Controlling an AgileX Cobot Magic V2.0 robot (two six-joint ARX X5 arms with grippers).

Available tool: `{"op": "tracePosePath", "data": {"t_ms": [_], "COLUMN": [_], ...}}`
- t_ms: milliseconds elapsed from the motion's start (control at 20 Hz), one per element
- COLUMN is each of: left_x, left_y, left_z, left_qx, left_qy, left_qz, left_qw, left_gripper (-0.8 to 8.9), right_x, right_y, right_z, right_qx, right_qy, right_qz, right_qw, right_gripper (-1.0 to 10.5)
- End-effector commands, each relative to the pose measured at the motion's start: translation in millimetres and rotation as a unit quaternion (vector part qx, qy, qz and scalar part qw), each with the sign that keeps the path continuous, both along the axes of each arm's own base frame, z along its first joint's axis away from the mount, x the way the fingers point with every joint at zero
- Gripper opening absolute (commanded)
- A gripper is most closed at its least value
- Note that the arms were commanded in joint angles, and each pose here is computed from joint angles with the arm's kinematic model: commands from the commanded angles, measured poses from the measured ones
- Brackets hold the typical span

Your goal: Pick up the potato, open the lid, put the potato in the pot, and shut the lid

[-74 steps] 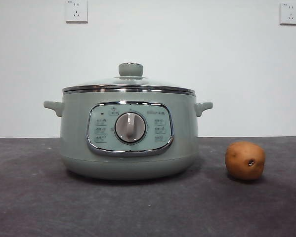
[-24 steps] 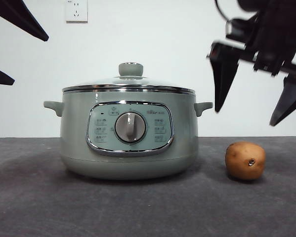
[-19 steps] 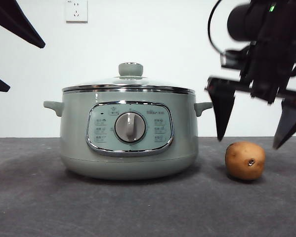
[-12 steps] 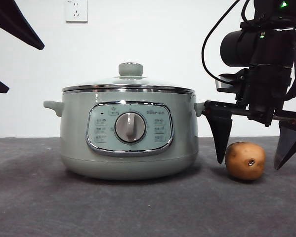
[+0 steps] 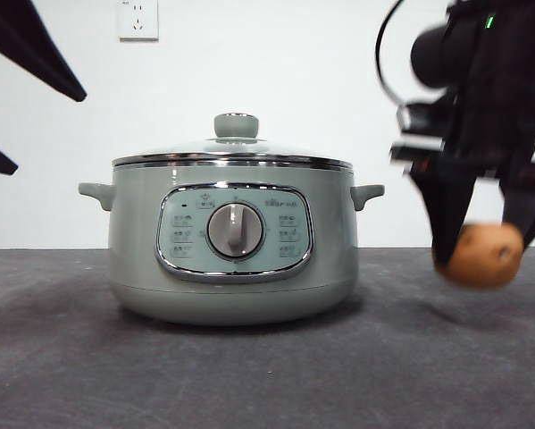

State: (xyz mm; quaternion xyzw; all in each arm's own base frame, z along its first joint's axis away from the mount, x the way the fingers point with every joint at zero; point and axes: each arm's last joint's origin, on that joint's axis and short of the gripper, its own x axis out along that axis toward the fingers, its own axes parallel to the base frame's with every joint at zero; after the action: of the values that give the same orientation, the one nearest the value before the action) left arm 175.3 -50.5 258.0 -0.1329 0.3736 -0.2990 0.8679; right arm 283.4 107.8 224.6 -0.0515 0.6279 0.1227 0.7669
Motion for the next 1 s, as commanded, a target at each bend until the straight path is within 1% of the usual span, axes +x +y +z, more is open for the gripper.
{"op": "tracePosePath", "data": {"t_ms": [50, 200, 300, 500, 650, 800, 1000], "left_x": [8, 25, 38, 71, 98, 123, 141], "left_y": [-9, -25, -39, -72, -98, -123, -142], "left_z": [15, 40, 56, 79, 86, 87, 80], "left_qx": [0.02, 0.06, 0.082, 0.128, 0.139, 0.17, 0.179], "left_qy": [-0.005, -0.007, -0.014, -0.034, -0.046, -0.067, -0.062], "left_qz": [-0.008, -0.009, -0.017, -0.033, -0.06, -0.074, -0.093], "left_qw": [1.0, 0.998, 0.996, 0.991, 0.987, 0.98, 0.978], "left_gripper": [5.95, 5.95, 5.95, 5.96, 5.96, 5.96, 5.96], "right_x": [-12, -33, -45, -65, -78, -91, -103], "right_y": [-5, -12, -17, -24, -29, -34, -38], "right_z": [19, 38, 49, 68, 81, 90, 99], "right_qx": [-0.009, -0.019, -0.022, -0.016, -0.009, -0.006, 0.0], "right_qy": [0.001, 0.019, 0.025, 0.008, -0.014, -0.023, -0.04], "right_qz": [0.037, 0.057, 0.061, 0.06, 0.059, 0.059, 0.058], "right_qw": [0.999, 0.998, 0.998, 0.998, 0.998, 0.998, 0.997], "right_gripper": [0.0, 0.0, 0.0, 0.0, 0.0, 0.0, 0.0]}}
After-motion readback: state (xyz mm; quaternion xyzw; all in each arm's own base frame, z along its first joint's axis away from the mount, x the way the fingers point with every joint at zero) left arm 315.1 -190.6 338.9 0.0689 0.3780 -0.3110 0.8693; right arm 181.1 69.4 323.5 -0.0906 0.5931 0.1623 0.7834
